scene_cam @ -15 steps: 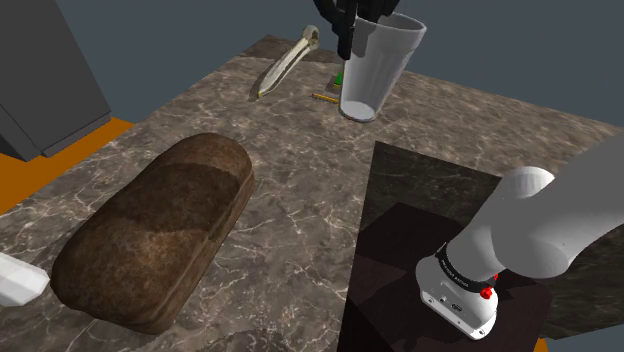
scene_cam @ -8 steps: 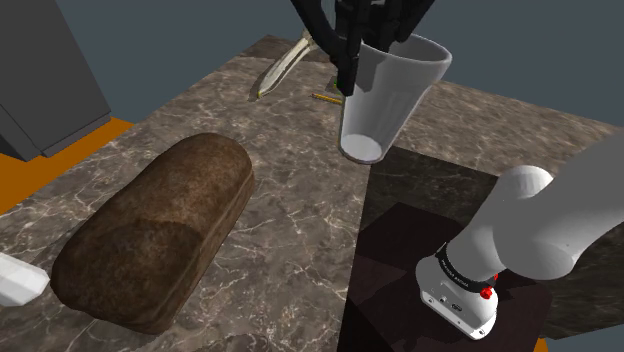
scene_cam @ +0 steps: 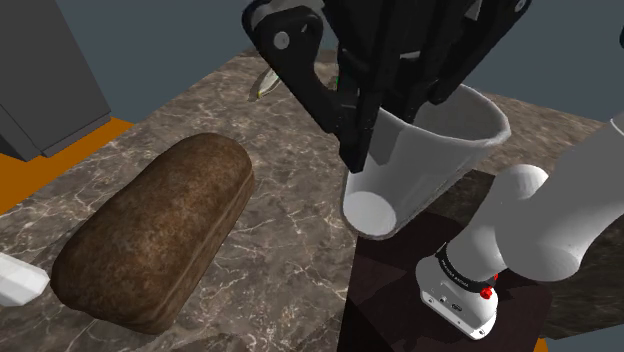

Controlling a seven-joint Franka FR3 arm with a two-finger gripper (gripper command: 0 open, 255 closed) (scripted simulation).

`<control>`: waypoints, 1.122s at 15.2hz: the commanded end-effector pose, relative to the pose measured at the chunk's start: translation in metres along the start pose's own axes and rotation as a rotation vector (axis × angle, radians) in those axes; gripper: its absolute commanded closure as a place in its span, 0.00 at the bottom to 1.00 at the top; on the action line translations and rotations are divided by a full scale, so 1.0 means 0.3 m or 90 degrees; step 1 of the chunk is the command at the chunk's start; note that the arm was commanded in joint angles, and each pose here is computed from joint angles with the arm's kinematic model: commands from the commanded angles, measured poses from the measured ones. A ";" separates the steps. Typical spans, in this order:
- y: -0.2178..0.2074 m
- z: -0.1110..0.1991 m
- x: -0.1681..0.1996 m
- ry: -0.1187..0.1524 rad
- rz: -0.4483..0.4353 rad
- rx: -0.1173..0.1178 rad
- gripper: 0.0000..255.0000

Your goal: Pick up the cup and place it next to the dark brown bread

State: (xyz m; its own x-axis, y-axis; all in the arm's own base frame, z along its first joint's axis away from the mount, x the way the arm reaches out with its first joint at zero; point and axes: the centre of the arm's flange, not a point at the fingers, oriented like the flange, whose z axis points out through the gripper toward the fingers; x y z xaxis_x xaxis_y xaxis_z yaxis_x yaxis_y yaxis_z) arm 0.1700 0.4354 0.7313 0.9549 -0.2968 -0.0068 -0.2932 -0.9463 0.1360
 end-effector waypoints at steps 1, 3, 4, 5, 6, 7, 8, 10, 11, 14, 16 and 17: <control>-0.045 -0.008 -0.078 0.000 0.001 0.001 1.00; -0.085 -0.013 -0.156 0.000 0.001 0.001 1.00; -0.105 -0.015 -0.195 0.000 0.001 0.001 1.00; -0.125 -0.018 -0.235 0.000 0.001 0.001 1.00; -0.155 -0.022 -0.294 0.000 0.001 0.001 1.00; -0.158 -0.004 -0.294 0.000 0.001 0.001 1.00; -0.160 0.013 -0.294 0.000 0.001 0.001 1.00; -0.165 0.048 -0.294 0.000 0.001 0.001 1.00; -0.167 0.065 -0.294 0.000 0.001 0.001 1.00; -0.174 0.118 -0.294 0.000 0.001 0.001 1.00; -0.179 0.153 -0.293 0.000 0.001 0.001 1.00; -0.182 0.170 -0.293 0.000 0.001 0.001 1.00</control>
State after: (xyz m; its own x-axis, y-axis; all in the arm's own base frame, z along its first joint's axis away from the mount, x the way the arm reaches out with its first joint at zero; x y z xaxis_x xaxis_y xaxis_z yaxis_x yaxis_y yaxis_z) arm 0.0995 0.5062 0.6793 0.9544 -0.2986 -0.0071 -0.2949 -0.9459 0.1354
